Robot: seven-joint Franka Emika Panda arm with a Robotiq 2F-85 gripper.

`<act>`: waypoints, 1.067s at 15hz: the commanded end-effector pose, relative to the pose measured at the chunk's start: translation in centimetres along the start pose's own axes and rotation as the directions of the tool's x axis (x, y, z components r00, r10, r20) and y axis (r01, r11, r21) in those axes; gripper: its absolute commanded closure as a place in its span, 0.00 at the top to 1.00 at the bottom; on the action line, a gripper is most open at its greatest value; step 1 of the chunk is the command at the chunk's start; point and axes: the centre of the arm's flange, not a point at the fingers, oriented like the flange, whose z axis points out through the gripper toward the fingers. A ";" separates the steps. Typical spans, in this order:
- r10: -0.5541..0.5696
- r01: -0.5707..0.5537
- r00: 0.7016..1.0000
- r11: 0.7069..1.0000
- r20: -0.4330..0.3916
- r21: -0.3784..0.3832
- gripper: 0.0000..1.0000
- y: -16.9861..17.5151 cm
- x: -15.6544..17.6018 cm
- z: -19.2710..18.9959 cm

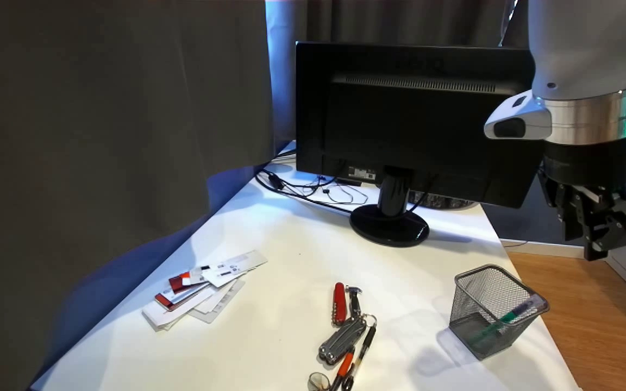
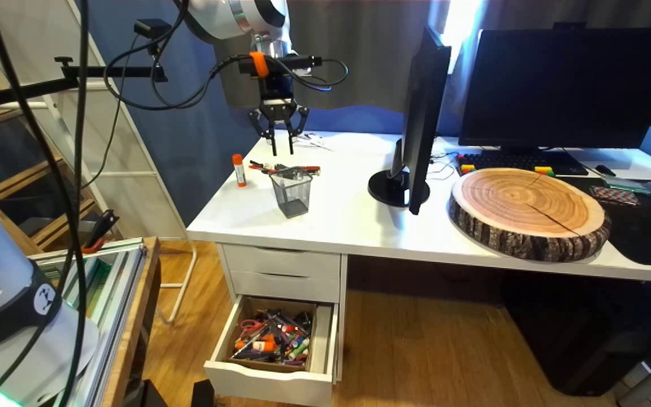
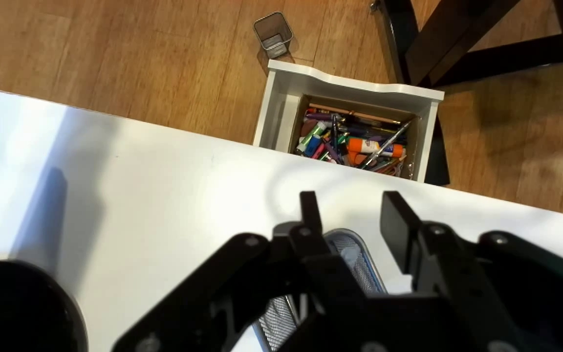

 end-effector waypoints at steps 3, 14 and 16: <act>0.006 -0.006 0.999 1.000 -0.046 0.021 0.84 0.4 0.6 -0.6; 0.220 -0.152 0.889 0.969 -0.401 0.194 1.00 2.3 1.1 -1.7; 0.233 -0.160 0.848 0.969 -0.476 0.189 1.00 2.6 0.4 -1.7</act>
